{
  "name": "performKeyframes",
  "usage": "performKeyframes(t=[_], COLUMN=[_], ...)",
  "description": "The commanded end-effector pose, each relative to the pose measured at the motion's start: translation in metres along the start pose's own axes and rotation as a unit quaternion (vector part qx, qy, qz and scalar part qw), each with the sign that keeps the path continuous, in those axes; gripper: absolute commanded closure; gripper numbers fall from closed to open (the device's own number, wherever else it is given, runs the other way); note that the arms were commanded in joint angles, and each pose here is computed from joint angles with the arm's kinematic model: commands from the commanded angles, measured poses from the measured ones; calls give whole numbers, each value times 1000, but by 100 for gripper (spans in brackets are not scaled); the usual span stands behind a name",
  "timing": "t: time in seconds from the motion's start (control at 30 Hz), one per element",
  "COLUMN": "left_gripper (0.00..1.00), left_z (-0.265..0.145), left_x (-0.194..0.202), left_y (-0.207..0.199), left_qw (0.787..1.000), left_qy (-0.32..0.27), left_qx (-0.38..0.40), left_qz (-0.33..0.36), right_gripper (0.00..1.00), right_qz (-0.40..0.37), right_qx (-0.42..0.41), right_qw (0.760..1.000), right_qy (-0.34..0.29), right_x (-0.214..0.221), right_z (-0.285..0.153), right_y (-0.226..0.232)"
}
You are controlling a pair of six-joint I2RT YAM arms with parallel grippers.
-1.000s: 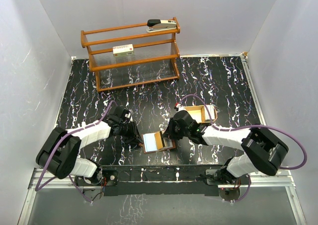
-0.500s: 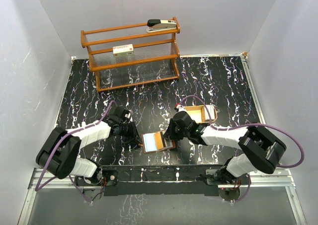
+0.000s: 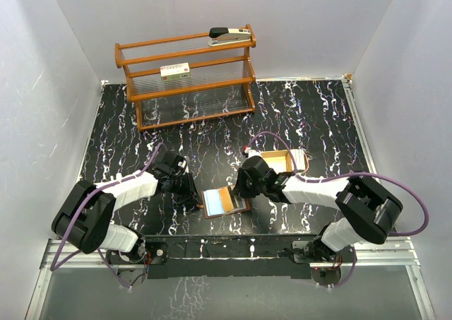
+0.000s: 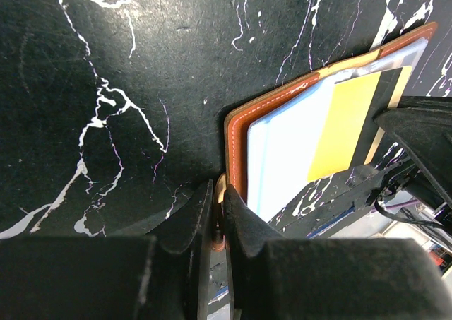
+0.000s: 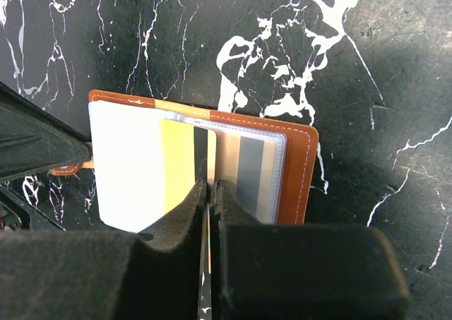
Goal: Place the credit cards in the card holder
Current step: Insert the credit card into the card holder.
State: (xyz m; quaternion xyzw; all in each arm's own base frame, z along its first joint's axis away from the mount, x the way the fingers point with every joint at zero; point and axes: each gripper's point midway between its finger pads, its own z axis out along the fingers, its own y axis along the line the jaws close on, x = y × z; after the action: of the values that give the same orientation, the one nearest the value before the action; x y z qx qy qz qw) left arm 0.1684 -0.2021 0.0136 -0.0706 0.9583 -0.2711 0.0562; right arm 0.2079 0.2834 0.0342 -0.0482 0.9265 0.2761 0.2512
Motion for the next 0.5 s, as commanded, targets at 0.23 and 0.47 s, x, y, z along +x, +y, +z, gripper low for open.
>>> performKeyframes(t=[0.23, 0.47], left_gripper=[100, 100], left_z=[2, 3], left_x=[6, 6], left_y=[19, 18], left_qw=[999, 999], left_qy=[11, 12], left_qx=[-44, -44], left_qz=[3, 1], right_gripper=[100, 100], right_qz=[-54, -62], right_qx=[41, 40], right_qw=[998, 997], right_qy=[-9, -1], right_x=[-11, -8], right_z=[-3, -1], right_y=[-14, -15])
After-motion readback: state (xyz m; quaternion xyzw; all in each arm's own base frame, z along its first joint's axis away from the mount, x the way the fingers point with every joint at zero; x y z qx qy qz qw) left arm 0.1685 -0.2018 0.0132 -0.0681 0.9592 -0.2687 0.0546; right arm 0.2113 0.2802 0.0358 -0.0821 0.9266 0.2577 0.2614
